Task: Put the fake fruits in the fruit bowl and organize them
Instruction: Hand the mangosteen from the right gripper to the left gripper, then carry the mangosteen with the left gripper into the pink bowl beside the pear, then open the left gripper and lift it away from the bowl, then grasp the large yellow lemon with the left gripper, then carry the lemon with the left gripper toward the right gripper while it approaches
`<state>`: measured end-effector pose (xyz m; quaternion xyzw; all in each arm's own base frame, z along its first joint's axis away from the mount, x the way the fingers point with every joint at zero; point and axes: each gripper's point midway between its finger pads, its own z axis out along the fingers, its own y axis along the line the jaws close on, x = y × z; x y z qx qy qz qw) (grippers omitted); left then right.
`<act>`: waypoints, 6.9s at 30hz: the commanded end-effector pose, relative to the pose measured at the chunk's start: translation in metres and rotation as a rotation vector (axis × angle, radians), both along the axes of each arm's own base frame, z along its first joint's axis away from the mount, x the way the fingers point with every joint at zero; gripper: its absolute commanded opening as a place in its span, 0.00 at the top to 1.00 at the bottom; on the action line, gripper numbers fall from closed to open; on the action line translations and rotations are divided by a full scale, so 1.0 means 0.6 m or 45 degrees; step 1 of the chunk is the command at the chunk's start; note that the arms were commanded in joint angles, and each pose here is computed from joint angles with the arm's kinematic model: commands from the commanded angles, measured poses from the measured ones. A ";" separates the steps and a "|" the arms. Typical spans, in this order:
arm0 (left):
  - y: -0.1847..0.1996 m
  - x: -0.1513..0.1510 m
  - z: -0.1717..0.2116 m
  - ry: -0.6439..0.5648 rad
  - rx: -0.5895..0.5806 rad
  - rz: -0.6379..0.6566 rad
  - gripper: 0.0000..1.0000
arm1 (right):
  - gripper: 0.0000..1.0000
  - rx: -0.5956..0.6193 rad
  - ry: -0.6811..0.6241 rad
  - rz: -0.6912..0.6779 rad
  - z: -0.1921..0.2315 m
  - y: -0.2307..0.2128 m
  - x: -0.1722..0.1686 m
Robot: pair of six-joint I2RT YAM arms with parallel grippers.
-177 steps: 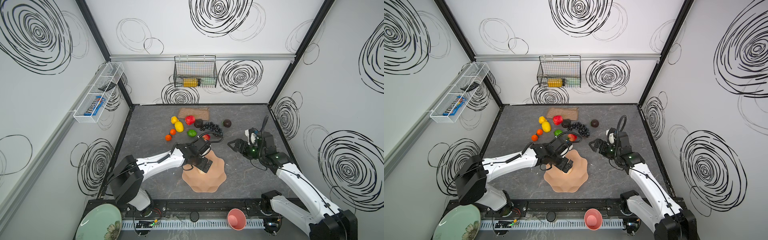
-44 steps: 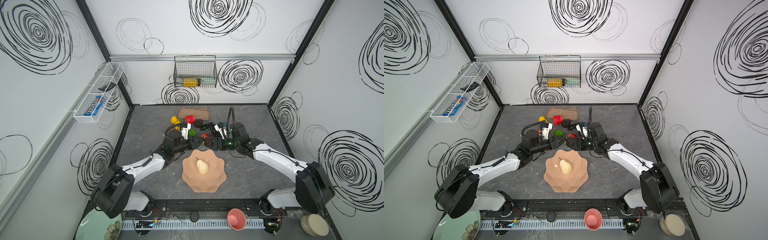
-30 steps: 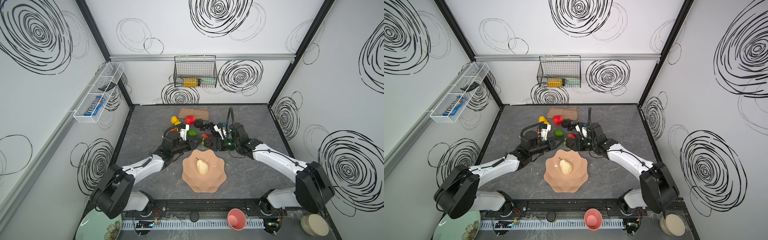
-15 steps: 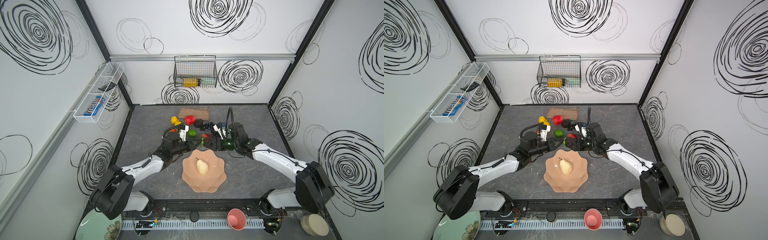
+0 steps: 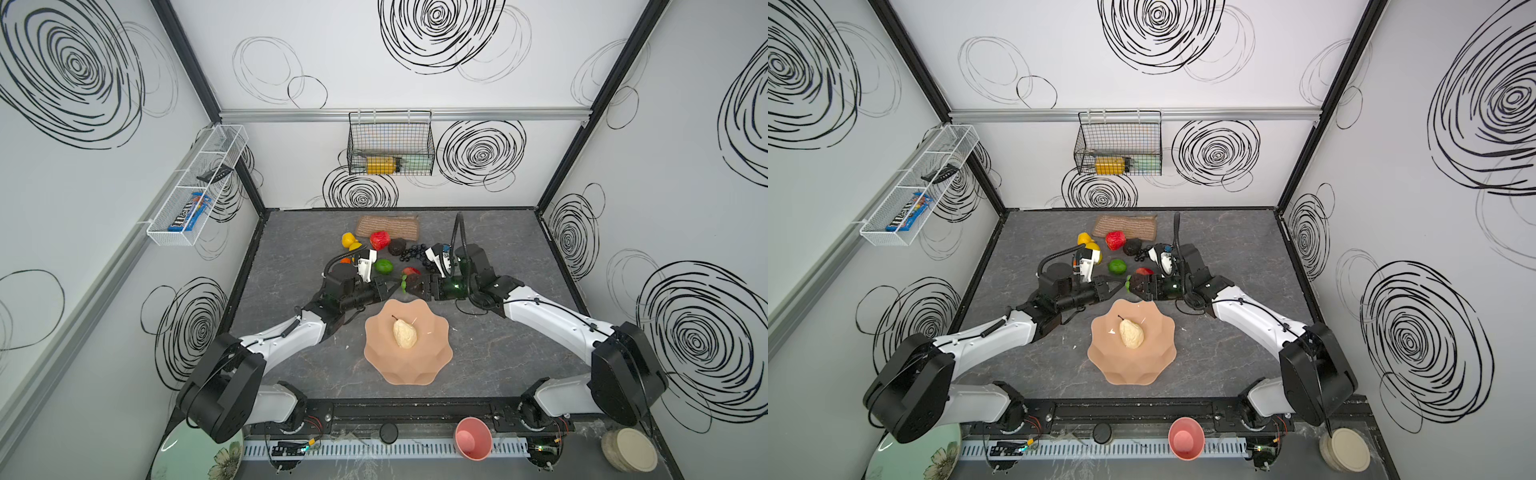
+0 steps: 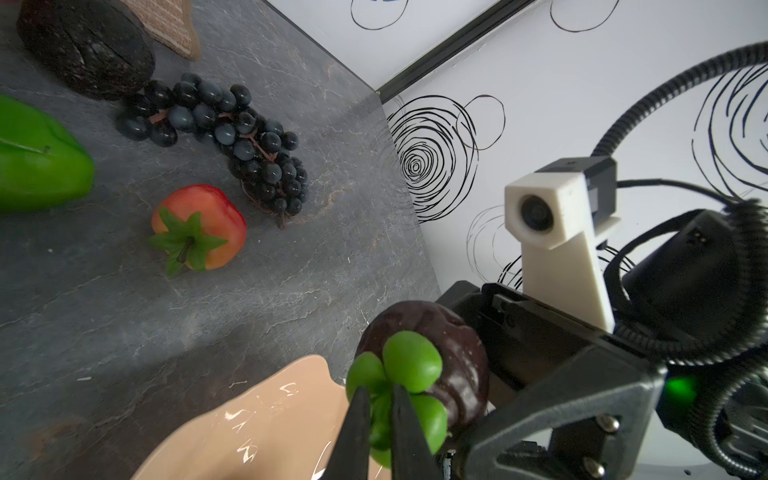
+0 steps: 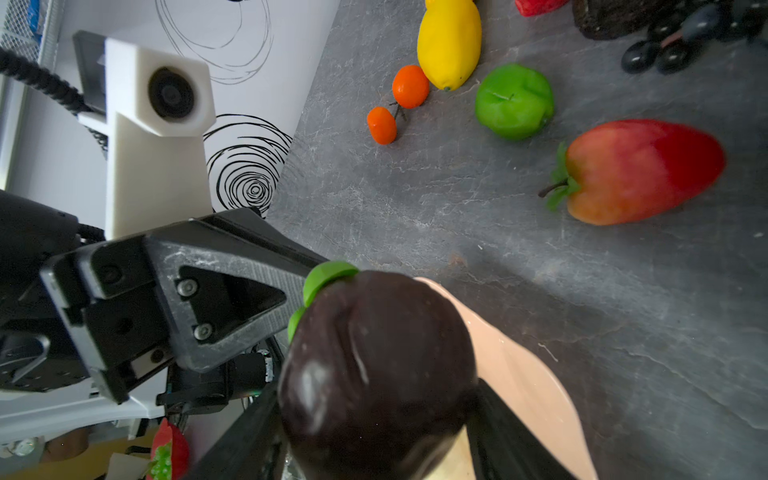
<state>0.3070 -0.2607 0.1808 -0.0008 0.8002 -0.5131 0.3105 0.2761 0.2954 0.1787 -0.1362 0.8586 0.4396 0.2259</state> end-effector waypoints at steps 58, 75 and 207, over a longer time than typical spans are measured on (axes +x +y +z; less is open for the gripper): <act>0.020 -0.176 -0.155 -0.174 1.442 -0.302 0.92 | 0.06 -0.066 -0.072 -0.481 -0.018 -0.201 0.067; 0.013 -0.150 -0.162 -0.204 1.464 -0.246 0.87 | 0.06 -0.059 -0.056 -0.470 -0.020 -0.198 0.068; 0.115 0.200 0.045 0.130 0.179 0.408 0.55 | 0.06 0.101 -0.294 -0.121 0.048 -0.058 -0.041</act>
